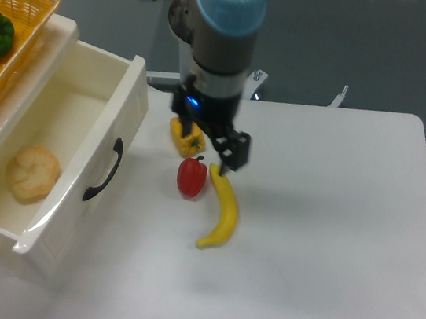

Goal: Place the round bread in the upper white drawer

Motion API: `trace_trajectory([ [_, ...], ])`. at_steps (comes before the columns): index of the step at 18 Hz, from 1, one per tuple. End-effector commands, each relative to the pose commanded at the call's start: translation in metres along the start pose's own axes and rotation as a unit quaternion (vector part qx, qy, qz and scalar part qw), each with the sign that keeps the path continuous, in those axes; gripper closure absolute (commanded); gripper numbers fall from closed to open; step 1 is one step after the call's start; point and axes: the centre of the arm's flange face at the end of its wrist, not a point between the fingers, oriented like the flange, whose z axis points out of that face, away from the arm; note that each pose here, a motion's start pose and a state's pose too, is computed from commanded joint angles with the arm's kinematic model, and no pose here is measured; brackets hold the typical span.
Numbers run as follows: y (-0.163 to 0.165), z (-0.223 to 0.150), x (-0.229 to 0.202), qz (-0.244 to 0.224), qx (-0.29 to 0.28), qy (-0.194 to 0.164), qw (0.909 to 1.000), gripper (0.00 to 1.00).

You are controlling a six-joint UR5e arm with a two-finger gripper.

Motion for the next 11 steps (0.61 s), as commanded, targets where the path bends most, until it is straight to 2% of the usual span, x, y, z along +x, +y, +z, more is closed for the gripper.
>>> trace_trajectory([
  [7, 0.028, 0.075, -0.041, 0.019, -0.023, 0.050, 0.9983, 0.00],
  [8, 0.027, 0.088, -0.046, 0.019, -0.024, 0.053, 0.9982, 0.00],
  [11, 0.034, 0.115, -0.070, 0.010, -0.011, 0.025, 0.9996, 0.00],
])
